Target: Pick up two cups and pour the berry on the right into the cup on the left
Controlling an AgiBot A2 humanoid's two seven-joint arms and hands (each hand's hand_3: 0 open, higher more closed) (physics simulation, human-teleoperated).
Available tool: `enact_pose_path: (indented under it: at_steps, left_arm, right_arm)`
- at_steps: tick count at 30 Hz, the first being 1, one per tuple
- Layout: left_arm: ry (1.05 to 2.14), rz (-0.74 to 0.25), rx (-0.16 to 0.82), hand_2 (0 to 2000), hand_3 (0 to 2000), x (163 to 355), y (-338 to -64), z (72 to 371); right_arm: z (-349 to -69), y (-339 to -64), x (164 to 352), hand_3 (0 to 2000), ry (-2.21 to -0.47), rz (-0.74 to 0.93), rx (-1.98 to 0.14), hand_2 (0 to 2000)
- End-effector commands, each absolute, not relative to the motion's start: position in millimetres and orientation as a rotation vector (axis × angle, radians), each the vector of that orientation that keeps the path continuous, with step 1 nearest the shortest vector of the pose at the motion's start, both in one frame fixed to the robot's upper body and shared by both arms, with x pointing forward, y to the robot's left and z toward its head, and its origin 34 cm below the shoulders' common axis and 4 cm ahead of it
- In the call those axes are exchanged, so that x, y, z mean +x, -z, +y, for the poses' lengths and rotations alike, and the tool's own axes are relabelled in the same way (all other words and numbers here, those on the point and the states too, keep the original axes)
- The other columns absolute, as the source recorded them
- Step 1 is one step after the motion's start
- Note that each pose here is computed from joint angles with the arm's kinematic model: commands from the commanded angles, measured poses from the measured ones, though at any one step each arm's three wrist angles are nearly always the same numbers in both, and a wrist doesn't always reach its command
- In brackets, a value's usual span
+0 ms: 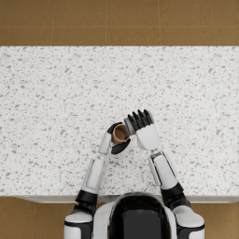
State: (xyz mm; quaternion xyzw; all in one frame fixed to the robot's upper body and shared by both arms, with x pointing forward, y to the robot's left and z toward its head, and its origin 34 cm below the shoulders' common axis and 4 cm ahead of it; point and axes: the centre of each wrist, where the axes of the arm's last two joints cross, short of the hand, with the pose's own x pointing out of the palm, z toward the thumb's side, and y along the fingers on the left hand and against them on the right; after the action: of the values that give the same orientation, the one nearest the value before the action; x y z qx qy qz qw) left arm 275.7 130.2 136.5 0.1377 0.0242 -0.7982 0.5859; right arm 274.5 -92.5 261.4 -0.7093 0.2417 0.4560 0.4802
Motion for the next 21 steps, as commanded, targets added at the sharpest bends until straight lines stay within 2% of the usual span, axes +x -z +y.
enact_pose_path:
  at_steps: [1,7,8,9,17,21]
  left_arm:
    - [1.855,0.038,0.329,2000,1280,279.8,-142,130]
    - [1.851,0.057,0.304,2000,1280,279.5,-135,132]
    - [1.855,0.060,0.301,2000,1280,279.5,-134,131]
    - [1.857,0.064,0.297,2000,1280,280.4,-133,130]
    - [1.854,0.067,0.283,2000,1280,282.3,-131,129]
    - [1.828,0.054,0.280,2000,1280,281.6,-133,135]
  right_arm:
    - [-89,-272,270.4,1280,-1.063,0.563,-1.759,2000]
    - [-92,-281,269.4,1280,-0.873,0.665,-1.834,2000]
    - [-97,-287,270.8,1280,-0.610,0.754,-2.323,2000]
    - [-92,-284,269.2,1280,-0.770,0.719,-1.968,2000]
    - [-91,-285,266.7,1280,-0.502,0.843,-2.077,2000]
    - [-96,-283,268.4,1280,-0.451,0.902,-2.076,2000]
